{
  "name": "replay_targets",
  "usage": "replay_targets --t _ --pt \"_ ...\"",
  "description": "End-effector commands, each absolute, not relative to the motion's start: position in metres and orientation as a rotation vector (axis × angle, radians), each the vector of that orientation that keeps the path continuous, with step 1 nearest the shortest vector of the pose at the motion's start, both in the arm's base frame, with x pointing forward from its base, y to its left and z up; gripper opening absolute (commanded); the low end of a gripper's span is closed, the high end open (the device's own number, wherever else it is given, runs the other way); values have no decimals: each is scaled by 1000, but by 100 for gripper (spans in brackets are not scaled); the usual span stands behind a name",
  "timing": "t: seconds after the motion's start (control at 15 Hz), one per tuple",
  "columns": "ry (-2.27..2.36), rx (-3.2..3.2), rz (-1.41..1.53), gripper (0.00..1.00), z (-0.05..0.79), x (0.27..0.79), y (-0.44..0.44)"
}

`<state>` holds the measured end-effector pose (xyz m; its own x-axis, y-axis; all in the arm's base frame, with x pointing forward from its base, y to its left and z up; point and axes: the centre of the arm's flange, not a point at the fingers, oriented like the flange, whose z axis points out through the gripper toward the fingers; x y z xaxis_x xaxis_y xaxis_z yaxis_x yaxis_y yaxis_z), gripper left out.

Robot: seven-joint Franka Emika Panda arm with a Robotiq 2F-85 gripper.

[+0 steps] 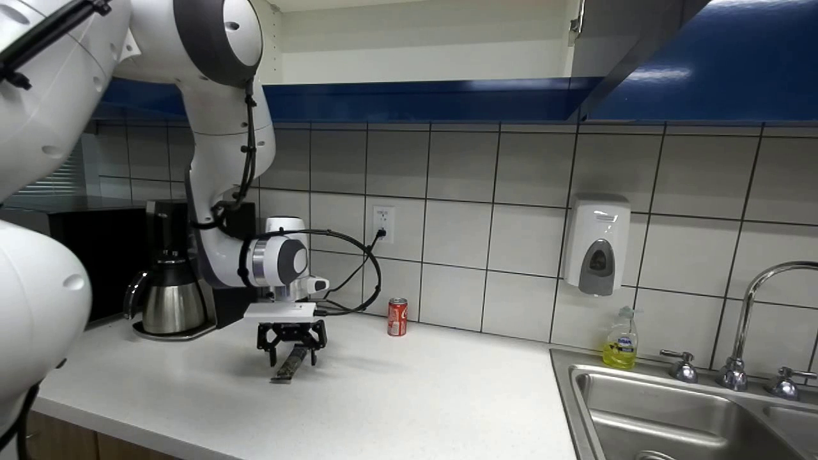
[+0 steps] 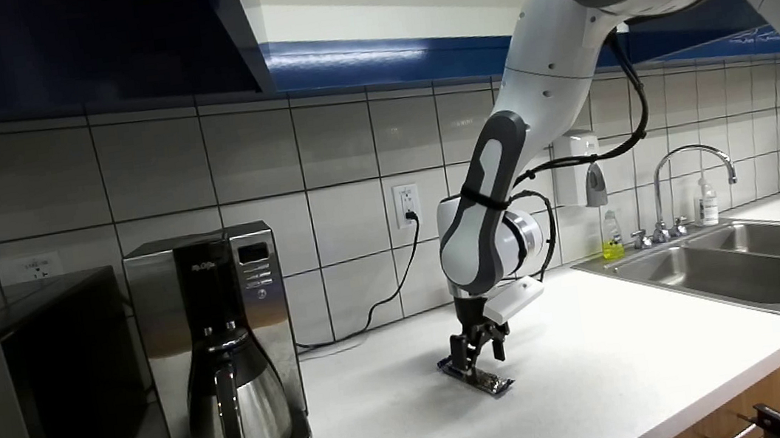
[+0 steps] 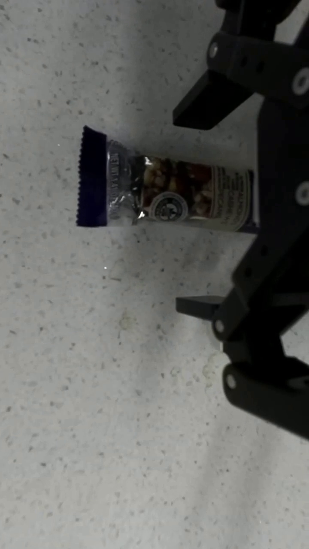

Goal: Put the candy bar in the cabinet

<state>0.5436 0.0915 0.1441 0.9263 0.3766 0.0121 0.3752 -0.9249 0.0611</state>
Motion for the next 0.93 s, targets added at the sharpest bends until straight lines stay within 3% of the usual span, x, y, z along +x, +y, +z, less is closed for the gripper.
replay_targets --t 0.0,0.27,0.4,0.53,0.87 --pt "572 3012 46 100 139 556 99" --pt "575 3011 51 100 136 561 102" --pt "573 3012 52 74 136 562 102" --pt "570 3013 53 56 135 564 101" --pt "571 3017 53 19 134 566 102"
